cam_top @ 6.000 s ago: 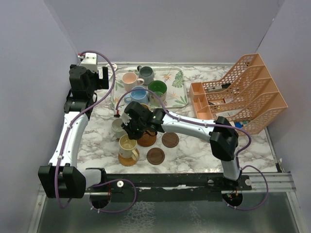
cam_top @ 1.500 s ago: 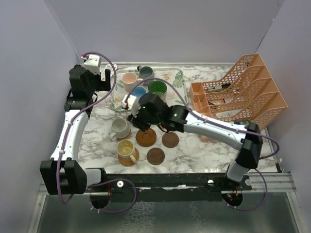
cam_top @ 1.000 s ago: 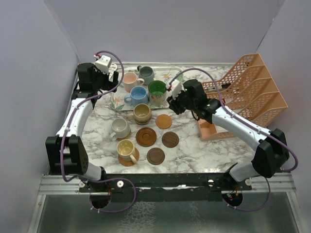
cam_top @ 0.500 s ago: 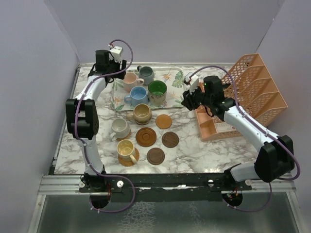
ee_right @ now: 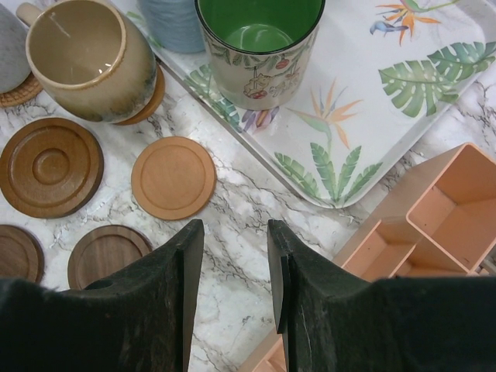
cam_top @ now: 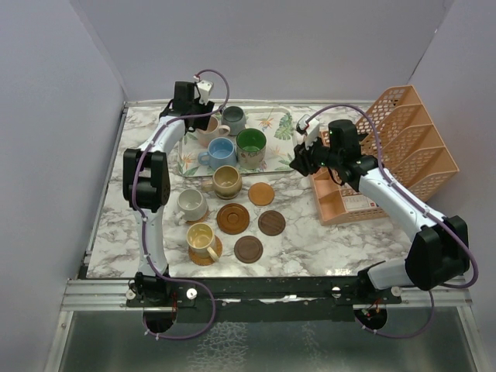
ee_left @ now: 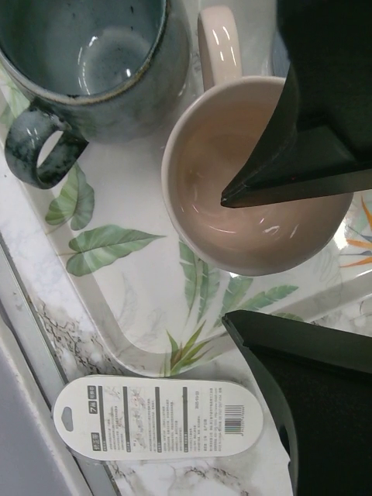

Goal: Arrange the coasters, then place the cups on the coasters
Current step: Pick up the cup from the tray.

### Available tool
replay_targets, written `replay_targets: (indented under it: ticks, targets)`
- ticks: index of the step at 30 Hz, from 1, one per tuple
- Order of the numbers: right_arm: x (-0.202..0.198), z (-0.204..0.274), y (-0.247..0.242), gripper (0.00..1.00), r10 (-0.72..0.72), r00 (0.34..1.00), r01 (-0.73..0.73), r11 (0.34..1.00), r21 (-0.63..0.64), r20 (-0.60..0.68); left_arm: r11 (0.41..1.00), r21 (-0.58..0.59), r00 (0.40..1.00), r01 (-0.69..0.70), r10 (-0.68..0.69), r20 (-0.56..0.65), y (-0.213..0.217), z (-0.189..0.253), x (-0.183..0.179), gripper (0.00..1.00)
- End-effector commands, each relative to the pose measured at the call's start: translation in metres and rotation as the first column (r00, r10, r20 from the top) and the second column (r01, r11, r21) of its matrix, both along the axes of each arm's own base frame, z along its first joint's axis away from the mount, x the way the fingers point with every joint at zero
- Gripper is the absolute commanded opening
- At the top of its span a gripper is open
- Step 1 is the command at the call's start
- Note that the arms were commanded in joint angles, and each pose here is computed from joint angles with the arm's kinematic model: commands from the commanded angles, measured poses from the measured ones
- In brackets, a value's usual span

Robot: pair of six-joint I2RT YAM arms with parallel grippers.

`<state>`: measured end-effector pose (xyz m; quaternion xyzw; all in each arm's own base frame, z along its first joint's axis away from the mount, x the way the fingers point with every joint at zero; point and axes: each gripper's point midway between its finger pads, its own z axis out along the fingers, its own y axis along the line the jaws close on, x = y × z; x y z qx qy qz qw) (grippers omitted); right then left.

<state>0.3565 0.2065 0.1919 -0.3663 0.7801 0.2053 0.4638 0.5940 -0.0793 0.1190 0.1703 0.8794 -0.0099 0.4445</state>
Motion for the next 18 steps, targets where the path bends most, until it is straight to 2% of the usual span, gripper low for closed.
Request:
replay_targets:
  ticks: [1,11,18]
  targets:
    - [-0.001,-0.003,0.006,0.39,0.026,0.999,-0.026,0.999,0.022,-0.025,0.998,0.057,1.0,-0.025,0.026,-0.014,0.011,-0.007,0.005,0.54]
    - [0.002,-0.008,0.004,0.39,0.016,0.999,-0.015,1.0,0.01,-0.033,0.999,0.047,0.999,-0.001,0.002,-0.032,0.006,-0.018,0.009,0.34]
    - [0.004,-0.012,0.003,0.39,0.009,0.999,-0.009,1.0,-0.004,-0.034,0.998,0.066,1.0,-0.017,0.016,0.017,0.01,0.002,0.019,0.17]
